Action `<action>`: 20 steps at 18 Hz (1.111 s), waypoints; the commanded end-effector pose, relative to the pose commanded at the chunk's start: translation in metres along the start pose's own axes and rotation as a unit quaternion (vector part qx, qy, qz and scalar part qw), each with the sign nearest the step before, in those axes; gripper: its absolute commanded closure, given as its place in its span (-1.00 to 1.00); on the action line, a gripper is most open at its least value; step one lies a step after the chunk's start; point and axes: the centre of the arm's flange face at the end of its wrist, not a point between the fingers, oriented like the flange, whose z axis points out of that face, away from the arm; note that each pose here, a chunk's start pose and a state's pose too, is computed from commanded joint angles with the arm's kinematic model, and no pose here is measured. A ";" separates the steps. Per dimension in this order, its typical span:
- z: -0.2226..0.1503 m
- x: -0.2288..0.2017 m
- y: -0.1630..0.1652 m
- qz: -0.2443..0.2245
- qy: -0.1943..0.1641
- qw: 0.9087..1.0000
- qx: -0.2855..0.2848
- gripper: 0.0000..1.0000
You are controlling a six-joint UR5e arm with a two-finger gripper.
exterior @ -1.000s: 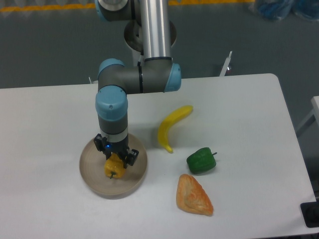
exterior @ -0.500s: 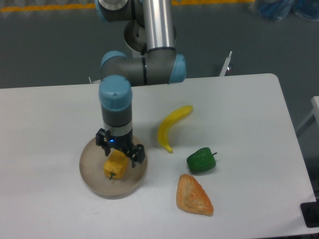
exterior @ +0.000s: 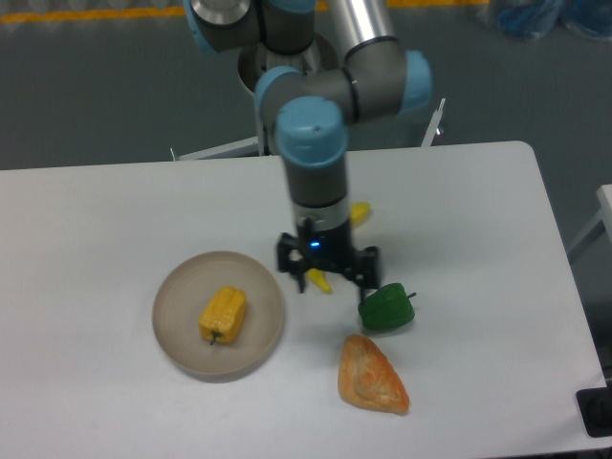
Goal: Place the yellow pepper on the plate
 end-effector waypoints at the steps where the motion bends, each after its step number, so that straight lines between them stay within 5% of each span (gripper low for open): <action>1: -0.001 -0.011 0.005 0.002 -0.004 1.000 -0.001 -1.00; 20: 0.001 -0.027 0.013 0.032 -0.021 0.999 -0.017 -1.00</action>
